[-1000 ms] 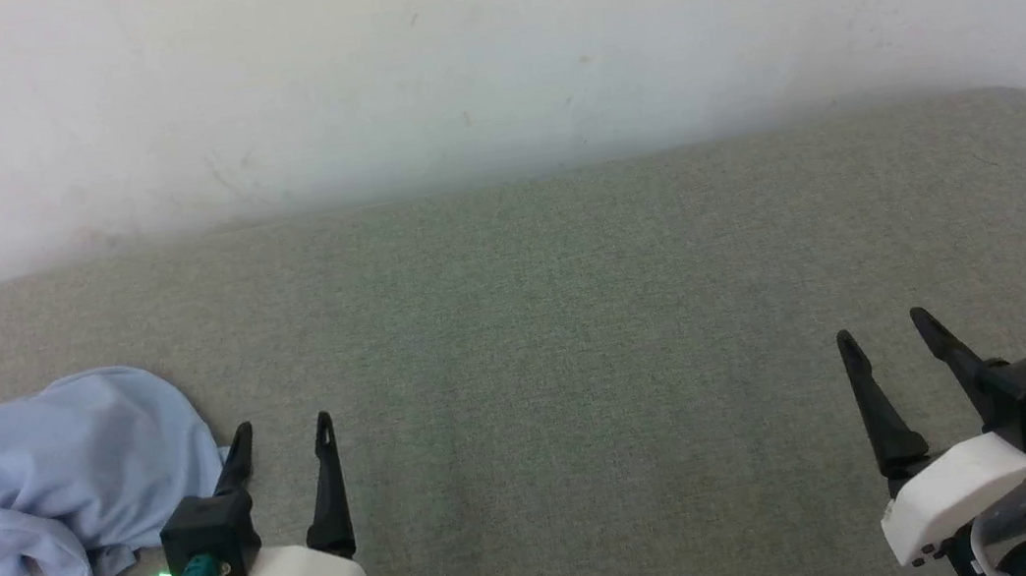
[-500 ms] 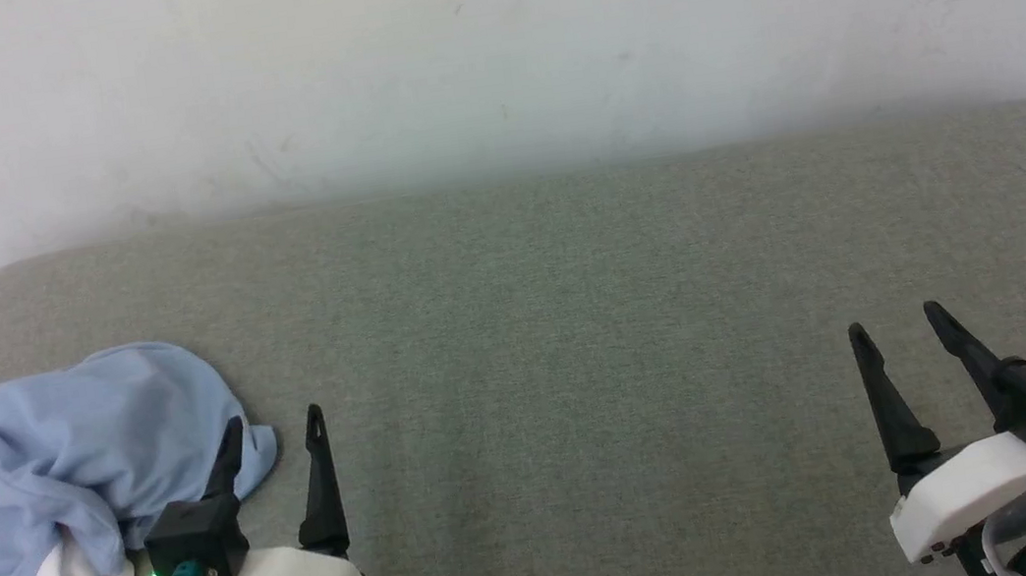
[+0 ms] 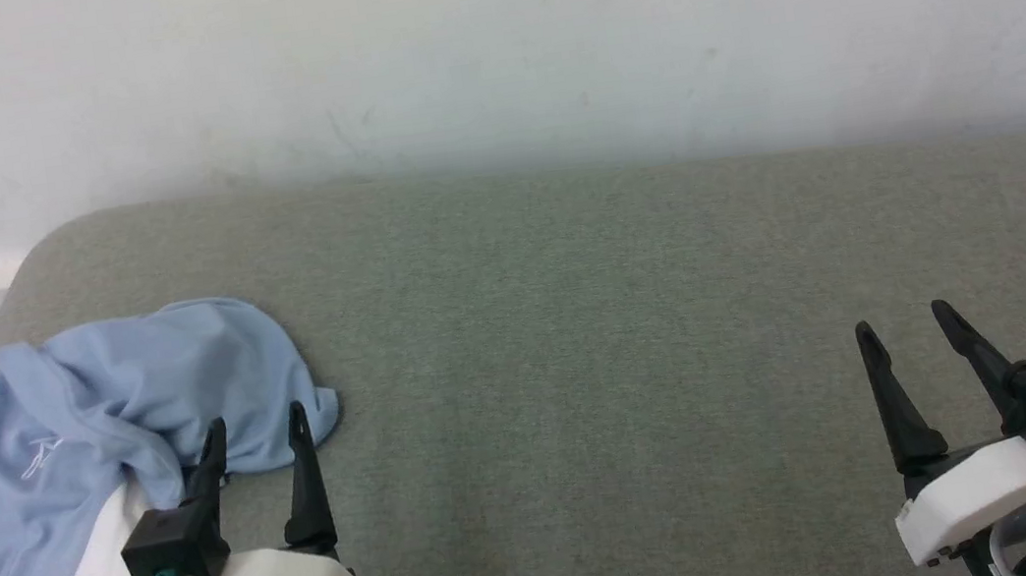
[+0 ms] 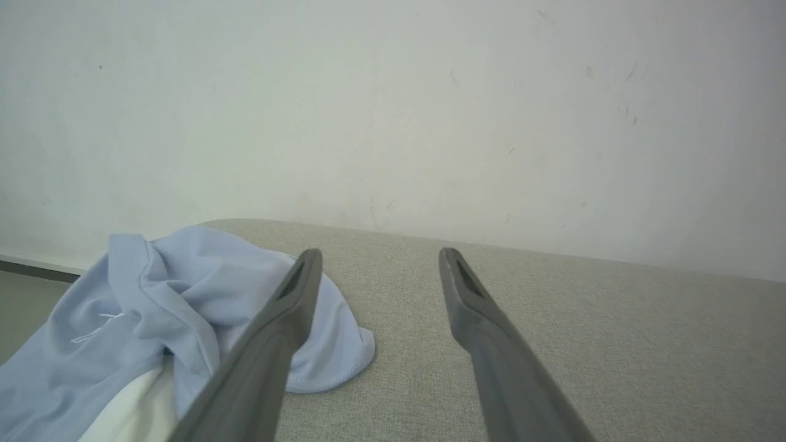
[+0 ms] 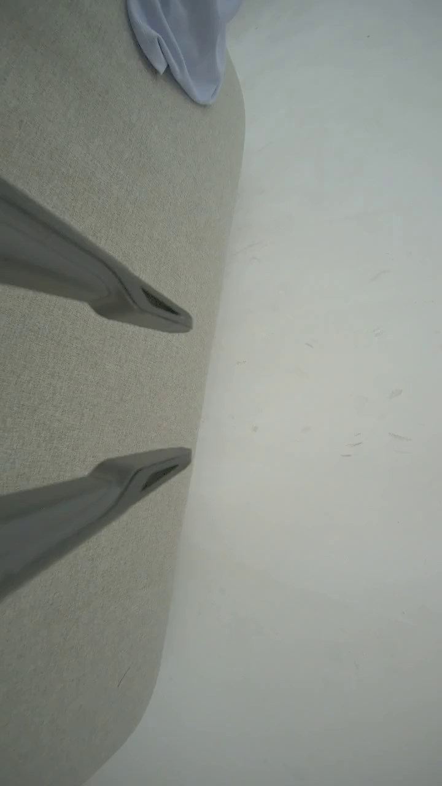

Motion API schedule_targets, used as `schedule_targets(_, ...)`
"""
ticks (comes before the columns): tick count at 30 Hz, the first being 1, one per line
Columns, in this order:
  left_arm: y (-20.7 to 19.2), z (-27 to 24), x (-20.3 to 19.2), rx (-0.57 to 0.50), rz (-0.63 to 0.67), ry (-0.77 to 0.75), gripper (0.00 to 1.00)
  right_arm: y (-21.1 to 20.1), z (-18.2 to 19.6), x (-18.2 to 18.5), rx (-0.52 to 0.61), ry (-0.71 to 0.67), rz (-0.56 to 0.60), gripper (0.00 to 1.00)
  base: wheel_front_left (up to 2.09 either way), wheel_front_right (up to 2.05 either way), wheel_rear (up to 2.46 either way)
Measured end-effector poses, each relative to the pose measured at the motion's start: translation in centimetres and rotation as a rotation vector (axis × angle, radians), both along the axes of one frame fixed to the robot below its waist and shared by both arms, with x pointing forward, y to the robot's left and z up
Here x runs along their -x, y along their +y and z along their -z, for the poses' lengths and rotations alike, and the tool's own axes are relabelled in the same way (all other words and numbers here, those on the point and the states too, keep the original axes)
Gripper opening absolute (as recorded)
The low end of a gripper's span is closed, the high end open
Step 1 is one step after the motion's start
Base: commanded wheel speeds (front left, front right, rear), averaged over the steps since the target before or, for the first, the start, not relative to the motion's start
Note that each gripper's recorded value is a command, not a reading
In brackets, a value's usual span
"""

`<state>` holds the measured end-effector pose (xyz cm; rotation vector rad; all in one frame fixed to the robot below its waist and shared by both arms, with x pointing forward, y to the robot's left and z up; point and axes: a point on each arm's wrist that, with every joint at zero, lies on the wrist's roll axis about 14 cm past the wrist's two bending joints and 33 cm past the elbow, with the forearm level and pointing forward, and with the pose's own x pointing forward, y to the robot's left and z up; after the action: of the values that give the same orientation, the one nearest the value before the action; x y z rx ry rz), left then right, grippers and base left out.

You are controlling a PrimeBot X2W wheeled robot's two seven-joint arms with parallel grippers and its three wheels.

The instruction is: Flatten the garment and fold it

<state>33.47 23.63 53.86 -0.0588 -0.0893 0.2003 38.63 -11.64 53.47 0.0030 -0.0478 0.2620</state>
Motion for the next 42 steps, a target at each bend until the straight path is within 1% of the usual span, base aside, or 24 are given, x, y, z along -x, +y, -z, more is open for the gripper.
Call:
schedule_targets(18, 4.5, -0.3, 3.9, 0.037, -0.174, -0.039, 1.0, 5.1, -0.5, -1.5, -0.025, -0.015, -0.144, 1.0, 0.0, 0.0, 0.0)
schedule_targets(23, 5.6, -1.1, 4.0, 0.04, -0.206, -0.069, 1.0, 6.1, -0.3, -1.8, -0.033, -0.009, -0.171, 1.0, 0.0, 0.0, 0.0)
schedule_targets(31, 7.9, -5.4, 1.2, -0.001, -0.232, -0.189, 1.0, 6.2, 0.8, -2.5, -0.032, 0.027, -0.173, 1.0, 0.0, 0.0, 0.0)
schedule_targets(35, 9.1, -6.1, -1.2, -0.031, -0.227, -0.195, 1.0, 5.8, 1.6, -3.0, -0.024, 0.049, -0.16, 1.0, 0.0, 0.0, 0.0)
schedule_targets(37, 9.6, -5.4, -2.7, -0.044, -0.208, -0.153, 1.0, 5.5, 1.9, -3.3, -0.02, 0.059, -0.15, 1.0, 0.0, 0.0, 0.0)
schedule_targets(42, 11.2, -1.4, -6.6, -0.046, -0.158, 0.096, 1.0, 4.5, 2.9, -3.9, -0.02, 0.088, -0.121, 1.0, 0.0, 0.0, 0.0)
